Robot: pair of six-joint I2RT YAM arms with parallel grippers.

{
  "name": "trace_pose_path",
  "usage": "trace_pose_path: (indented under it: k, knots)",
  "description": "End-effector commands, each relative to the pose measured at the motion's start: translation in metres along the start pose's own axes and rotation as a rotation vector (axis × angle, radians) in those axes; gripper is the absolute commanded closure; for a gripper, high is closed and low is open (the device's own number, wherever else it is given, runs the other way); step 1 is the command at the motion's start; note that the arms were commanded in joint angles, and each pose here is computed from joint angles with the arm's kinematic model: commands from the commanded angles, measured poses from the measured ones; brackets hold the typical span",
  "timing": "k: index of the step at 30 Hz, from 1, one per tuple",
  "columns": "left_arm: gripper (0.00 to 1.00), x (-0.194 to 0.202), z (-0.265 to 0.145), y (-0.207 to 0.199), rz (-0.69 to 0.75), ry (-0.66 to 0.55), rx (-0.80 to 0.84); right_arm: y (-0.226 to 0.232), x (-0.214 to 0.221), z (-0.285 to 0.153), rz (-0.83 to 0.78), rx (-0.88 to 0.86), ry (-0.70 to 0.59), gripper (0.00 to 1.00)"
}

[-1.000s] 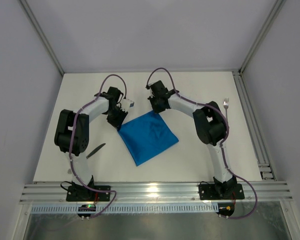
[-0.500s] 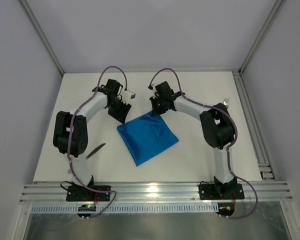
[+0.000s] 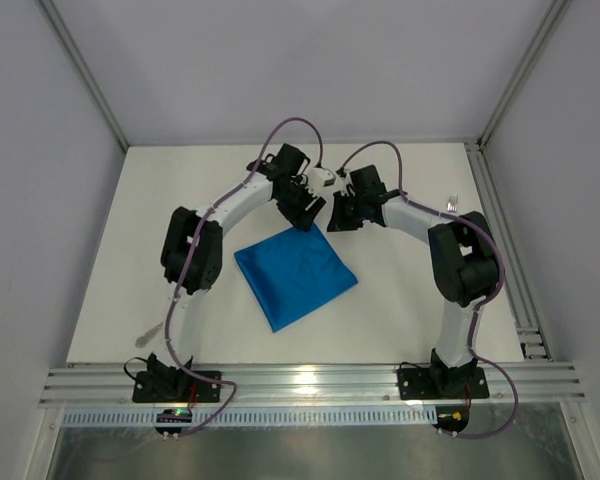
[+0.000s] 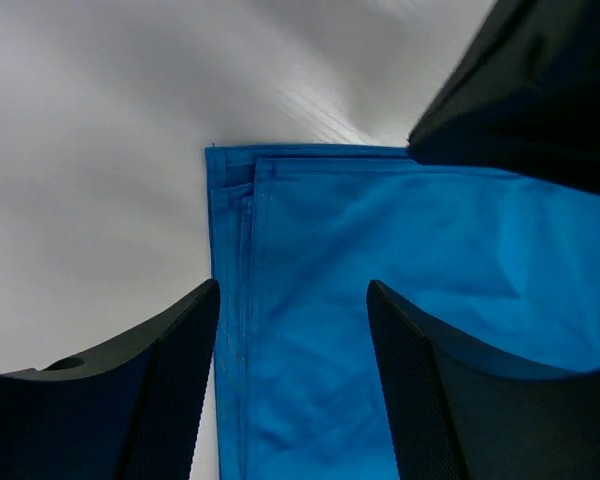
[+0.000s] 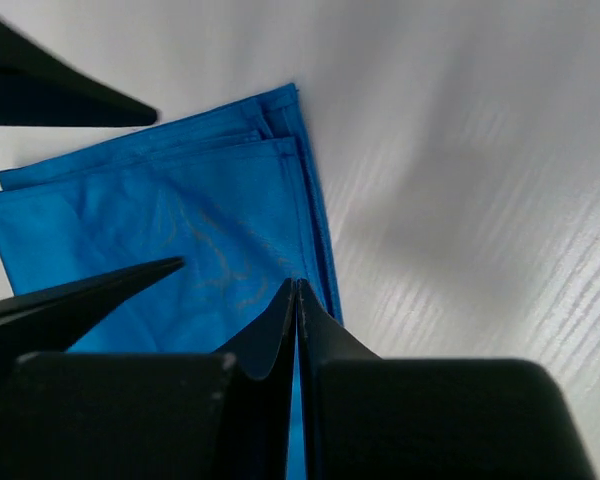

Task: Fold the napkin into a case and place the utensils inside
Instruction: Pick up the top corner of the square-folded napkin from the center of the board.

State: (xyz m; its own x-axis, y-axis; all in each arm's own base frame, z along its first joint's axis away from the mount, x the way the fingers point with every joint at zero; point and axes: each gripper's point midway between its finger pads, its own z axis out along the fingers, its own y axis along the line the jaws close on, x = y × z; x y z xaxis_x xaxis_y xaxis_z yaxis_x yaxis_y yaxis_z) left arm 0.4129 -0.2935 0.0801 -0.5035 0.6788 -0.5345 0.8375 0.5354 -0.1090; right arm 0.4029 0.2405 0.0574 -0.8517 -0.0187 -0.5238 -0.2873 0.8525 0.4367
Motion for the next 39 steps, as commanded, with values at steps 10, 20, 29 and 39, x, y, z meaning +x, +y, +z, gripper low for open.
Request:
trace_pose_path:
  k: [10,20,29,39]
  knots:
    - [0.49,0.002,0.031,0.016,0.021,0.058,-0.033,0.020,-0.022,0.004,0.021,-0.071,-0.062,0.96]
    - [0.61,0.020,0.043,0.006,-0.002,0.109,0.038,0.007,-0.004,0.017,0.055,-0.049,-0.029,0.96]
    - [0.63,0.025,0.049,0.007,-0.008,0.125,0.038,-0.002,0.000,0.018,0.083,-0.038,-0.026,0.96]
    - [0.83,0.022,0.044,0.005,-0.007,0.110,0.037,-0.005,0.000,0.015,0.097,-0.049,-0.034,0.96]
